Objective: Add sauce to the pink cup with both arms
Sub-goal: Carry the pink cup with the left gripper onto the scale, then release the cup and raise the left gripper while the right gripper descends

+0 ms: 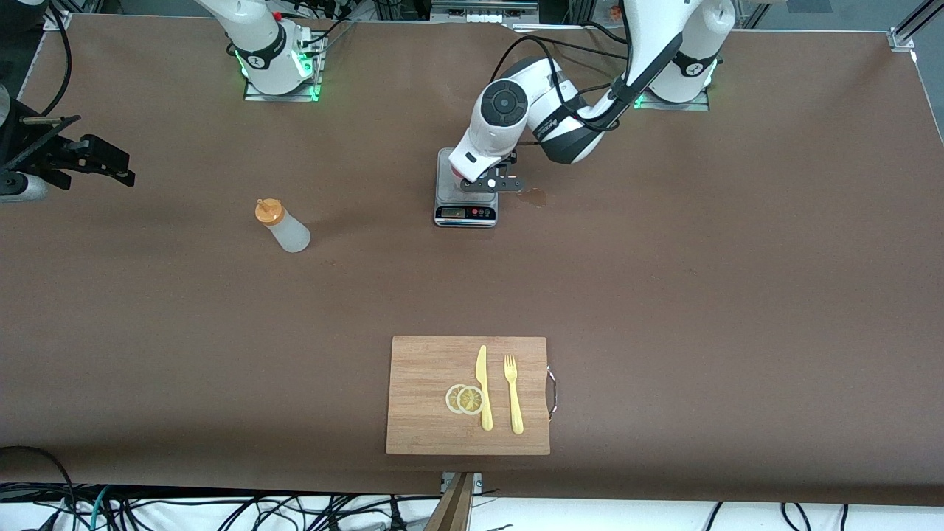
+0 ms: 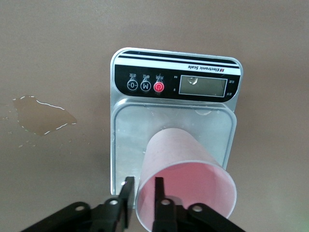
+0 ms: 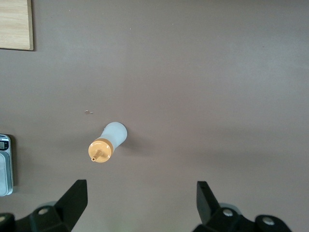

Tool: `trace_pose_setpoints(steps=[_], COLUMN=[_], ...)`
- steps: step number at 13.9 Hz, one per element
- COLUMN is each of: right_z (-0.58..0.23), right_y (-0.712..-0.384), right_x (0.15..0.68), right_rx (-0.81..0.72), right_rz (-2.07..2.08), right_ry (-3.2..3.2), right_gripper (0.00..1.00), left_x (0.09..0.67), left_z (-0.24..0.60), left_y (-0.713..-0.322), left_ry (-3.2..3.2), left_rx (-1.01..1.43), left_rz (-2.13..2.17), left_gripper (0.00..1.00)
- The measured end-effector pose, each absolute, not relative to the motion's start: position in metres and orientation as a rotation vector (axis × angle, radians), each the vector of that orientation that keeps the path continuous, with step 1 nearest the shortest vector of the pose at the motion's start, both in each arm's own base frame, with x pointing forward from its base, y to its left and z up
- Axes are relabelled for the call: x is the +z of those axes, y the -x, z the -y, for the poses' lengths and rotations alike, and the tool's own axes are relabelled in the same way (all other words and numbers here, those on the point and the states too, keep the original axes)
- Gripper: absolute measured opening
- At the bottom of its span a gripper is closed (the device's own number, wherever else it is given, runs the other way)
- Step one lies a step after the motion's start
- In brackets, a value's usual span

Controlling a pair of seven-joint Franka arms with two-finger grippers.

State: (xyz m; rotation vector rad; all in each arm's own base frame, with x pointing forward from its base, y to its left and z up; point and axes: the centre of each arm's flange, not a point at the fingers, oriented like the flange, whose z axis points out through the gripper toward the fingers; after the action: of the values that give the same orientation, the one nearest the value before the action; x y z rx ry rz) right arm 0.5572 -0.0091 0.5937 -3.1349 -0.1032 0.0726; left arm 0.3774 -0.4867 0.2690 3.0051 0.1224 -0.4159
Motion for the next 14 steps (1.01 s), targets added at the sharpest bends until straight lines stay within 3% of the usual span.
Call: trace_pose_setpoints(steps=[3,7,8,14], right_z=[0.009,0.009,0.009,0.003], right_y=[-0.557,-0.556,-0.555,-0.545], right_x=[0.594,0.592,0.592,0.590], right_rx=[0.073,0.096,0.107,0.207], right_rz=[0.106,0.250,0.297,0.526], right_ry=[3.135,3.123,3.117,3.061], right_gripper=[1.00,1.00,1.00,1.00], left_x=[0.289,0.381,0.403,0.510], left_z=[0.486,0.464,0.450,0.284], left_y=[-0.386,-0.421,-0.436,-0.561], left_ry=[-3.037,-3.133,-3.144,-3.061], left_rx=[-0.436,-0.510,-0.525,-0.427], left_rz=[-0.114,0.040,0.052,0.071], left_gripper=[0.57,0.95,1.00,1.00])
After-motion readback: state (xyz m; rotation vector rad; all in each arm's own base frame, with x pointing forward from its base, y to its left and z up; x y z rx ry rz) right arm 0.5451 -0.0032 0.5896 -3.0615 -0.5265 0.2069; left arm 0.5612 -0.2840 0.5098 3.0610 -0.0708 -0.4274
